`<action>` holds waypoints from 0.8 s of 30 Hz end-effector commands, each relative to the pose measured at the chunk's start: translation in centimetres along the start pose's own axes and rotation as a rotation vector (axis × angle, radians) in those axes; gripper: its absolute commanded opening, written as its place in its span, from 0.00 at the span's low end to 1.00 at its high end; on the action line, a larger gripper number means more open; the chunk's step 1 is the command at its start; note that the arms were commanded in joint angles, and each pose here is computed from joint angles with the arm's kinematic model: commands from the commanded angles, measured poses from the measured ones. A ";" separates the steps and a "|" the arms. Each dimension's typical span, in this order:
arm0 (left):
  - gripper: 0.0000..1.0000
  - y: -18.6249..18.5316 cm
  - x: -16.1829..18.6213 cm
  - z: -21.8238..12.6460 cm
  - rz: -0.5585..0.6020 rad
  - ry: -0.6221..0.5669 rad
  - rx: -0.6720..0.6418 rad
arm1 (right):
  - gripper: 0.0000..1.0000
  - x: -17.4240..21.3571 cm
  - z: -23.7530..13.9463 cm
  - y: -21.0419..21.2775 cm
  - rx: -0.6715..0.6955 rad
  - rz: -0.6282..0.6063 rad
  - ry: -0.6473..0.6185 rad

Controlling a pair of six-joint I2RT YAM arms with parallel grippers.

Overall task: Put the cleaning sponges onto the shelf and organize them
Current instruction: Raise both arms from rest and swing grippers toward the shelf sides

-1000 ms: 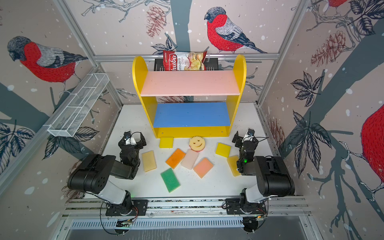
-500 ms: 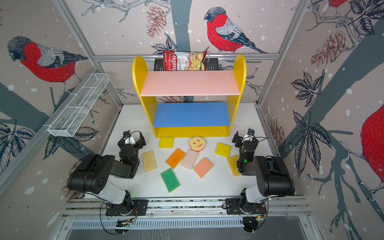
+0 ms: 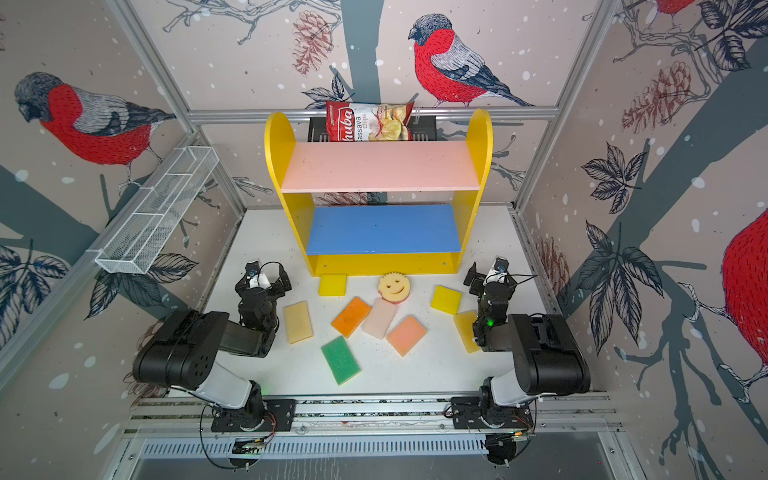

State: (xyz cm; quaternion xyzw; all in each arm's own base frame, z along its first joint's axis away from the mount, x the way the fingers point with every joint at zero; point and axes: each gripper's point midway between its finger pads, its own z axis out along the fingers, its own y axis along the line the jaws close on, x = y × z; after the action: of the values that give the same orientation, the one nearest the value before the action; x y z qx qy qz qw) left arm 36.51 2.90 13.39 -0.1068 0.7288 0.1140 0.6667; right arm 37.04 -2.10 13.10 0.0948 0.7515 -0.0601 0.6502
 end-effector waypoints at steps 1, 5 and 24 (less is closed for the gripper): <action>0.99 -0.3 -2.6 -0.4 0.062 -0.040 -0.071 | 1.00 -2.6 0.2 -0.9 0.146 -0.007 0.022; 0.99 -2.5 -6.0 -0.4 0.063 -0.027 -0.061 | 1.00 -4.9 -1.7 -0.4 0.160 0.106 0.003; 0.63 -5.2 -9.9 -1.4 -0.482 0.279 0.074 | 0.12 -6.9 -5.0 5.1 -0.121 0.229 0.148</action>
State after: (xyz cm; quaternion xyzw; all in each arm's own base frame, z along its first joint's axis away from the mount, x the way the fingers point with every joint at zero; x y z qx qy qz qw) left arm 37.34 -0.53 23.48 -0.2961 0.7489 -0.0455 0.5911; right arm 33.69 1.21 20.57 0.1793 0.7707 0.0129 0.6113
